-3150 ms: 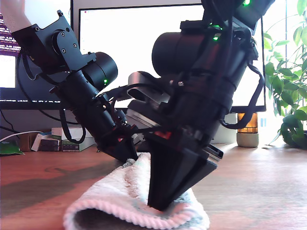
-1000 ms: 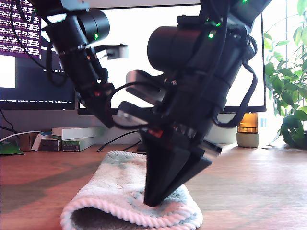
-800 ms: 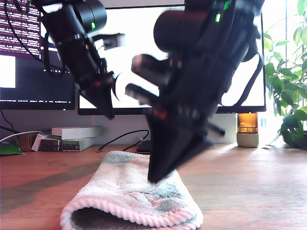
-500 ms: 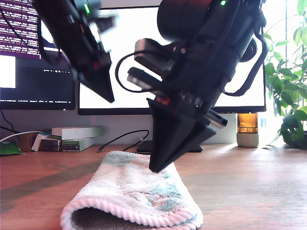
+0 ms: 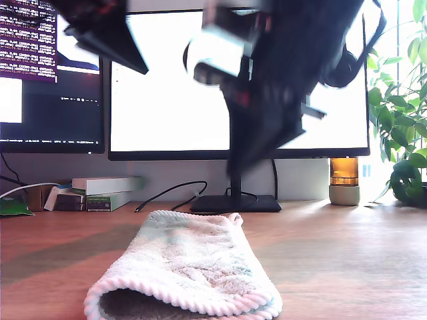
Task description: Fold the tea towel to a neat square and place it to the right
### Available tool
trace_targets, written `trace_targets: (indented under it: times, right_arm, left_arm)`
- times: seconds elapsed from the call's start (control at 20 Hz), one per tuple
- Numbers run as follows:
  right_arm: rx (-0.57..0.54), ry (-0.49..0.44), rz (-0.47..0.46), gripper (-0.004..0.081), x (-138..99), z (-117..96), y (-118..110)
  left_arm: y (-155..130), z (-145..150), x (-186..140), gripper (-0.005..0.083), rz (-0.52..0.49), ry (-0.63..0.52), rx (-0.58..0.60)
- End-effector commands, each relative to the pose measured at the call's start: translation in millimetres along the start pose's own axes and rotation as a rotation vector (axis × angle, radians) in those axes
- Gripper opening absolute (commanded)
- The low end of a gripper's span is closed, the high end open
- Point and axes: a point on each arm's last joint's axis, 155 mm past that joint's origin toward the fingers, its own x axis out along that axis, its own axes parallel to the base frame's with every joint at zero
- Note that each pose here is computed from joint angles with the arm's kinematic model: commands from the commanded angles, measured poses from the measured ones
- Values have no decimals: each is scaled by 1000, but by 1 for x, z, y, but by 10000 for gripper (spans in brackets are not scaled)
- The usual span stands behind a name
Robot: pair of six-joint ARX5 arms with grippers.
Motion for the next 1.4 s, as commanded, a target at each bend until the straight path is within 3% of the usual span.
trace_targets:
  times: [0.0, 0.2, 0.35, 0.5, 0.7, 0.85, 0.95, 1.15, 1.35]
  right_arm:
    - [-10, -13, -7, -11, -5, -13, 1]
    - [-11, -128, -21, -11, -27, -18, -2]
    - [-21, -172, -11, -11, -38, -39, 2]
    - [-96, -175, 15, -11, -47, -63, 13]
    - [-341, -13, 93, -11, -49, -112, 35]
    - [-554, 37, 179, -10, -43, -129, 53]
    - [-672, 44, 210, 44, -37, -133, 59]
    - [-930, 53, 247, 298, -22, -140, 63]
    - [-1042, 104, 278, 338, -4, -154, 63]
  left_arm:
    - [-10, 7, -17, -22, -1, -75, 7]
    - [-26, -9, -39, -22, 1, -119, 18]
    - [-42, -22, -50, -22, -19, -145, 16]
    - [-61, -42, -54, -22, -54, -98, 28]
    - [-109, -71, -57, -22, -211, 9, 156]
    - [-134, -102, -54, -22, -291, 125, 324]
    - [-140, -117, -47, -21, -297, 189, 403]
    - [-138, -144, -31, 110, -292, 312, 519]
    - [-137, -166, -21, 180, -320, 401, 602]
